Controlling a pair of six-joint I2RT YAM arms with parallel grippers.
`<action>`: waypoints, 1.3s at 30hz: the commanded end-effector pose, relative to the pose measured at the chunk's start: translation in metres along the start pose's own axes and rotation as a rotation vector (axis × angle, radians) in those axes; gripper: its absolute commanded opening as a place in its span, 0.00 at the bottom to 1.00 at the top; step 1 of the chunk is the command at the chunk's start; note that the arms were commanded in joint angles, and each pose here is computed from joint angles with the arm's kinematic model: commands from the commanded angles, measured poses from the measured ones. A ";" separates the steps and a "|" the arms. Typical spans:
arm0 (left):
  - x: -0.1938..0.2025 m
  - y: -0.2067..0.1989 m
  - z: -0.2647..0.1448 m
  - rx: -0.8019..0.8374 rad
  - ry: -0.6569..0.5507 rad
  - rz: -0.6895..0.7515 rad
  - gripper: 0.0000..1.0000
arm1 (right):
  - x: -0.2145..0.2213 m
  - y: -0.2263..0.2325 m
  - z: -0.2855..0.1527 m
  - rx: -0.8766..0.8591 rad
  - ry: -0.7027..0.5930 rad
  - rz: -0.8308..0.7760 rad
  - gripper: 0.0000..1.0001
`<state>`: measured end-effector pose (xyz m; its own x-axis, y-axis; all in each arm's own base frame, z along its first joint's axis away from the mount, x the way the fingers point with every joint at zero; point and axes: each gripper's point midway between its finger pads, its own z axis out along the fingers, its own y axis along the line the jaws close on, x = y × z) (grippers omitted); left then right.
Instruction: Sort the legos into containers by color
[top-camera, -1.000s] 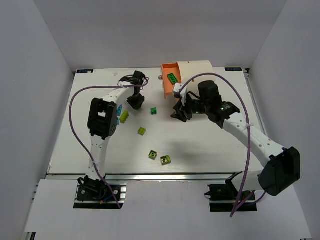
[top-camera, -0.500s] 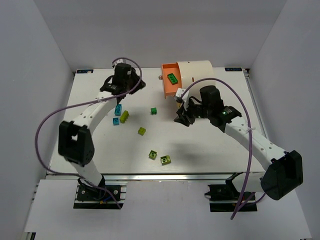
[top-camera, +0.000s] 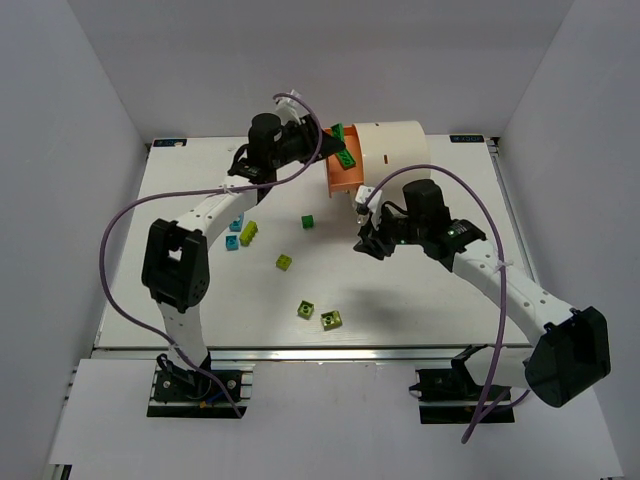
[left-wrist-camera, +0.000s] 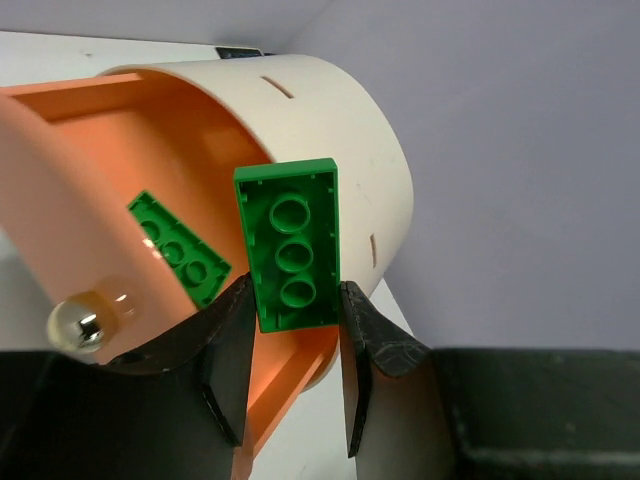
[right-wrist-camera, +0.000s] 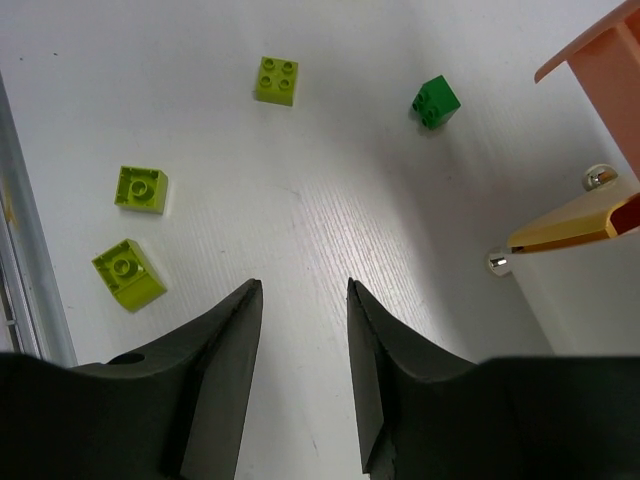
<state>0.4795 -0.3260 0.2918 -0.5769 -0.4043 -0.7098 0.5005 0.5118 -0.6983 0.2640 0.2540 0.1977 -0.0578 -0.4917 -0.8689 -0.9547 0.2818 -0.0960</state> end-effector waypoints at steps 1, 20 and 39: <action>-0.024 -0.047 -0.001 0.136 -0.028 0.082 0.10 | -0.005 -0.003 -0.007 0.024 -0.025 -0.031 0.45; -0.048 -0.048 0.012 0.047 -0.097 0.096 0.56 | 0.001 0.000 -0.009 0.022 -0.022 -0.020 0.47; -0.044 -0.032 -0.178 -0.281 -0.321 0.172 0.76 | 0.008 0.004 0.070 -0.186 0.112 -0.364 0.79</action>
<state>0.3995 -0.2336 0.3434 -0.3668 -0.4461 -0.8164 0.4355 0.6932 -0.5744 0.2688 0.2968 0.1420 0.0984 -0.6003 -0.7937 -0.9891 0.0286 -0.1442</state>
